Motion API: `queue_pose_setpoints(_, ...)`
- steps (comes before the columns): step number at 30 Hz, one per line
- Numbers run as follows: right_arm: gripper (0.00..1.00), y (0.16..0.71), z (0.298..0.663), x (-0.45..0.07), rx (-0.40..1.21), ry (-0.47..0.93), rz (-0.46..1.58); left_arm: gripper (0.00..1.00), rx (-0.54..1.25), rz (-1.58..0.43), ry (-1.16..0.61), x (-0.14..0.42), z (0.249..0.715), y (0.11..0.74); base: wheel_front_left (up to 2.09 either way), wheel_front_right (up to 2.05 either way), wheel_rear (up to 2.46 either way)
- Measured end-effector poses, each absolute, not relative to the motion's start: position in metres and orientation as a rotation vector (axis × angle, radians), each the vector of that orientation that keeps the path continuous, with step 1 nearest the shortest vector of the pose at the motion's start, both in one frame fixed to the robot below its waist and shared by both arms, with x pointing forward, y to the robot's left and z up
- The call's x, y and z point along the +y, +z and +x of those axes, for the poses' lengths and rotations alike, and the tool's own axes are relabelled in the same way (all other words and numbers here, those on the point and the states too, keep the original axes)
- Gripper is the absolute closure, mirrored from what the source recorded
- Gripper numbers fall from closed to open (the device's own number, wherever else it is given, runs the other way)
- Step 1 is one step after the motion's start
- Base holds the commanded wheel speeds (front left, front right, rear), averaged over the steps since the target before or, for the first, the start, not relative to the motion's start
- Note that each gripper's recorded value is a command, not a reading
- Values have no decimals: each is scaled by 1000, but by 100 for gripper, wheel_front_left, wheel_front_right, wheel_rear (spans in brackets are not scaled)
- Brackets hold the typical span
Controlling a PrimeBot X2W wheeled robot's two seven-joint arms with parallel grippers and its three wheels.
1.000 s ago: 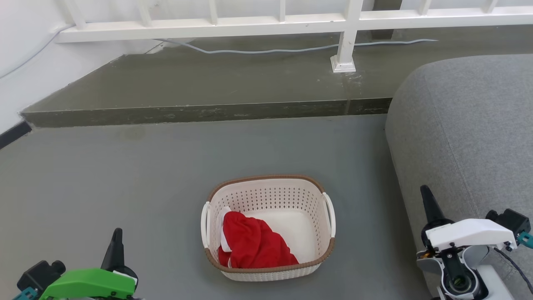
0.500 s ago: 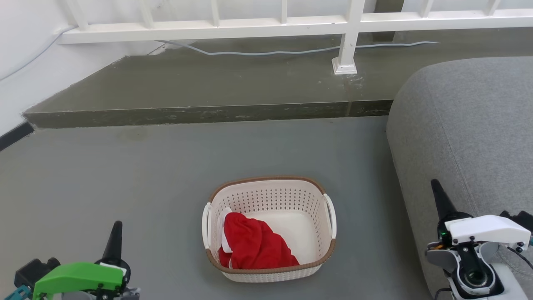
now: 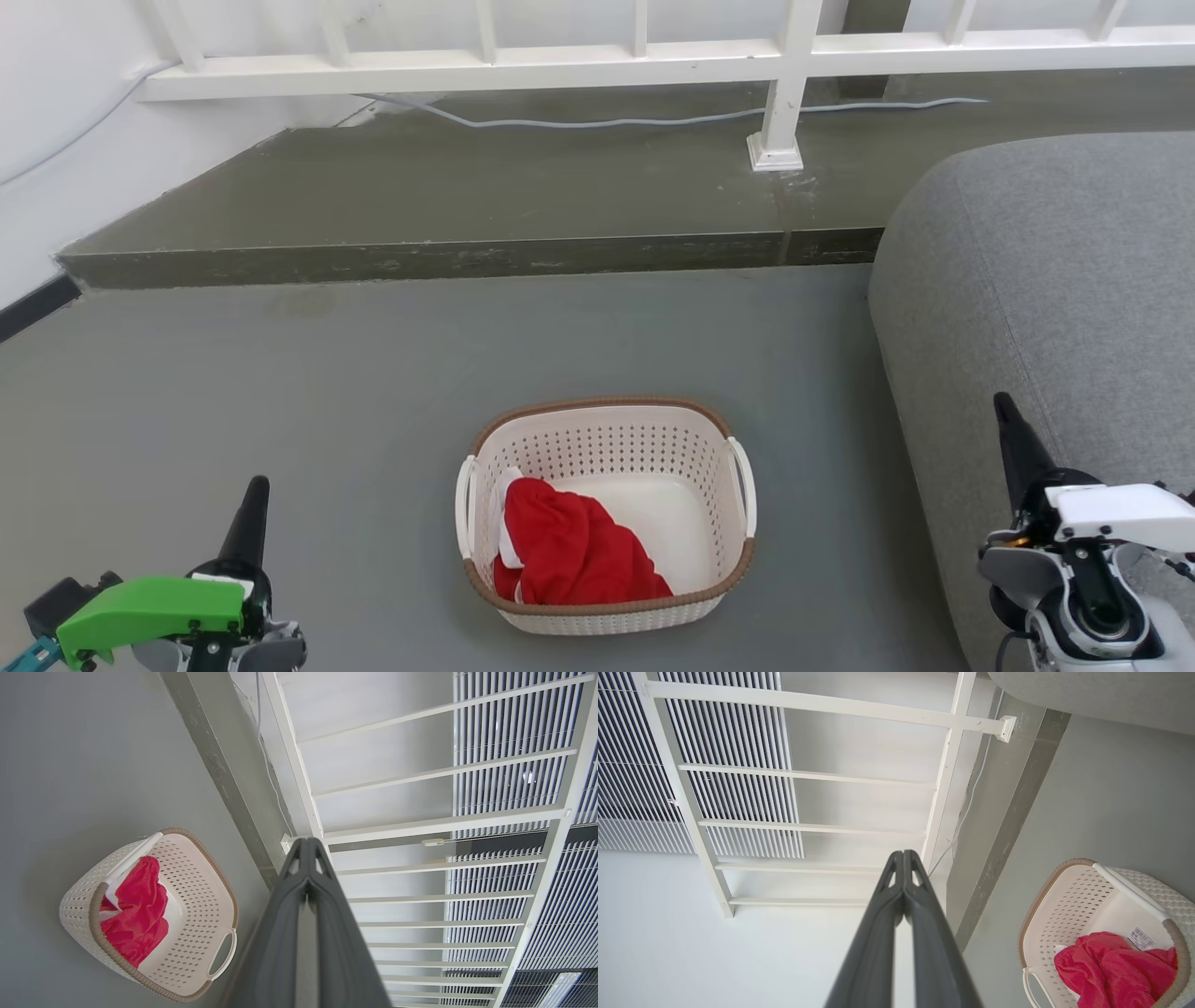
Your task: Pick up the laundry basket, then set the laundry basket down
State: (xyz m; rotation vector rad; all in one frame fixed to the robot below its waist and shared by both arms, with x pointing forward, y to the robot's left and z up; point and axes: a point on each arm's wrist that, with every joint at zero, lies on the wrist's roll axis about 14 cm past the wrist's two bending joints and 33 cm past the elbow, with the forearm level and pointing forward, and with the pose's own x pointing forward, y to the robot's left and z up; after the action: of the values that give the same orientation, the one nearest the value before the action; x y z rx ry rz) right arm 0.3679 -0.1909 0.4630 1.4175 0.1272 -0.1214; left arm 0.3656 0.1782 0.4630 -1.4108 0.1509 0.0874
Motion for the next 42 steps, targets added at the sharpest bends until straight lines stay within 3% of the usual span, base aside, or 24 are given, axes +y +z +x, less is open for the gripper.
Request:
queue_pose_setpoints(13,100,476,373,-203,58,-103,1584,100,101,-1579,57,183,373,475,0,0,0)
queue_pose_setpoints(42,100,476,373,-204,57,-105,1587,100,101,-1580,59,184,374,475,0,0,0)
